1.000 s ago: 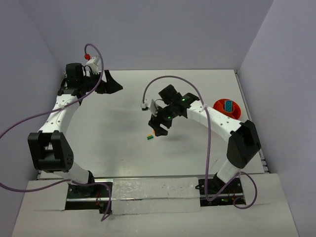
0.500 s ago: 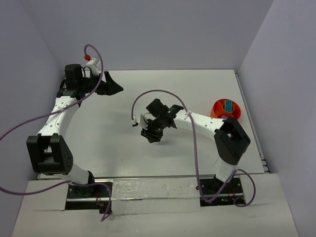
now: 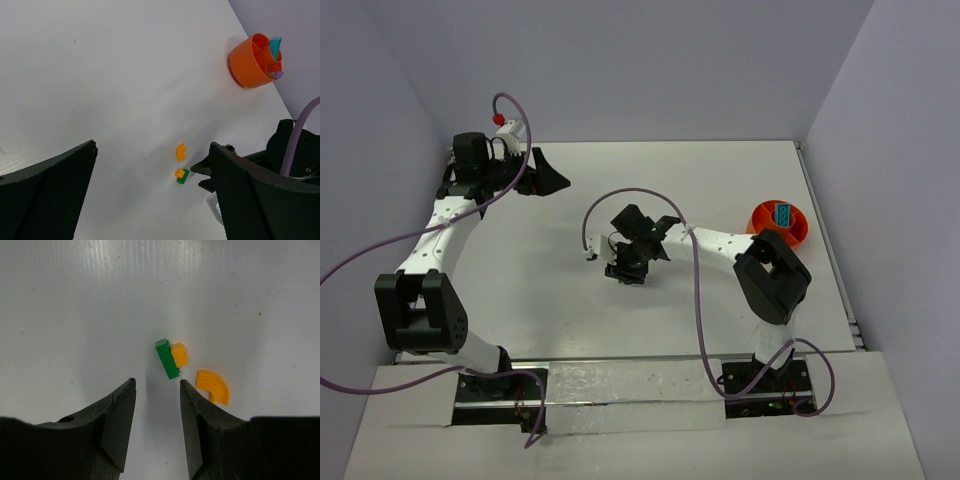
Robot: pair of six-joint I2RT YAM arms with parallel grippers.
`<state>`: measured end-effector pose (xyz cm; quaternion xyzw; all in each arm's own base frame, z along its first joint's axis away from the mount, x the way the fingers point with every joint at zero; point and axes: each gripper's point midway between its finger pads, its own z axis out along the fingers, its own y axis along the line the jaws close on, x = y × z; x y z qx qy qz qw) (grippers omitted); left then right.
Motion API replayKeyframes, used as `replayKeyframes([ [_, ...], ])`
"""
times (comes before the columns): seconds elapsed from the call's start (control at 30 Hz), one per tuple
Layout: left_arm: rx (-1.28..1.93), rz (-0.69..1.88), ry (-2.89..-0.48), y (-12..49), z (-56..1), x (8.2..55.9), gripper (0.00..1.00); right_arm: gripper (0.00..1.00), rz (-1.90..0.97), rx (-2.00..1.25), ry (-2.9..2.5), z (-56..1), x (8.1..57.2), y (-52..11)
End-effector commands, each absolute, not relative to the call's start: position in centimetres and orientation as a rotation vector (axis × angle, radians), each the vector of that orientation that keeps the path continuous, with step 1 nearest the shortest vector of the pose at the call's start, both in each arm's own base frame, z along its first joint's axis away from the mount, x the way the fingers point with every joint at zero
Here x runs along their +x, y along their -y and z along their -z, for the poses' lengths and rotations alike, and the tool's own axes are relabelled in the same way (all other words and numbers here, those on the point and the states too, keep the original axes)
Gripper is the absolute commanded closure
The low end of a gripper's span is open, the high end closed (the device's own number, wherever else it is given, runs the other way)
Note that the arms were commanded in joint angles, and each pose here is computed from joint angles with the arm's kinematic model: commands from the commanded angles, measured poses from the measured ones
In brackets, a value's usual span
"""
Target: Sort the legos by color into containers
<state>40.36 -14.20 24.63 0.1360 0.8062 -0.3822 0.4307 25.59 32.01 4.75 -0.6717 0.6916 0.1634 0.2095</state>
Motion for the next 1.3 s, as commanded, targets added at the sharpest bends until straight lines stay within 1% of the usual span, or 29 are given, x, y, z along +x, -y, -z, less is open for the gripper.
replayKeyframes([
  [0.0,0.388,0.954,-1.942,14.5,-26.0,40.8,0.01,0.52,-0.401,-1.866,-1.848,-5.1,27.4,-33.0],
  [0.47,0.383,0.953,-1.948,14.4,-25.6,40.9,0.01,0.53,-0.366,-1.894,-1.848,-3.0,28.4,-33.4],
  [0.53,0.379,0.954,-1.95,14.4,-25.6,40.9,0.01,0.57,-0.367,-1.896,-1.844,-2.9,28.4,-33.4],
  [0.57,0.376,0.954,-1.952,14.4,-25.5,40.9,0.01,0.61,-0.373,-1.898,-1.84,-2.9,28.2,-33.4],
  [0.7,0.37,0.956,-1.96,14.4,-25.2,40.8,0.01,0.71,-0.385,-1.909,-1.821,-2.8,27.7,-33.2],
  [0.8,0.366,0.96,-1.969,14.4,-24.9,40.7,0.01,0.81,-0.392,-1.931,-1.807,-2.8,27.1,-32.8],
  [0.87,0.365,0.959,-1.972,14.4,-24.9,40.5,0.02,0.83,-0.39,-1.938,-1.802,-2.9,26.9,-32.5],
  [1.0,0.361,0.966,-1.984,14.4,-24.4,40.0,0.02,0.91,-0.384,-1.951,-1.772,-3.6,26.4,-31.8],
  [1.07,0.36,0.98,-1.998,14.5,-23.9,39.5,0.03,0.98,-0.379,-1.949,-1.747,-4.5,26.2,-31.5],
  [1.1,0.359,0.987,-2.008,14.6,-23.4,39.3,0.03,1.0,-0.375,-1.952,-1.741,-4.7,26.1,-31.4],
  [1.27,0.384,1.063,-2.069,15.7,-21.4,37.3,0.05,1.0,-0.339,-1.942,-1.635,-8.4,25.9,-30.7],
])
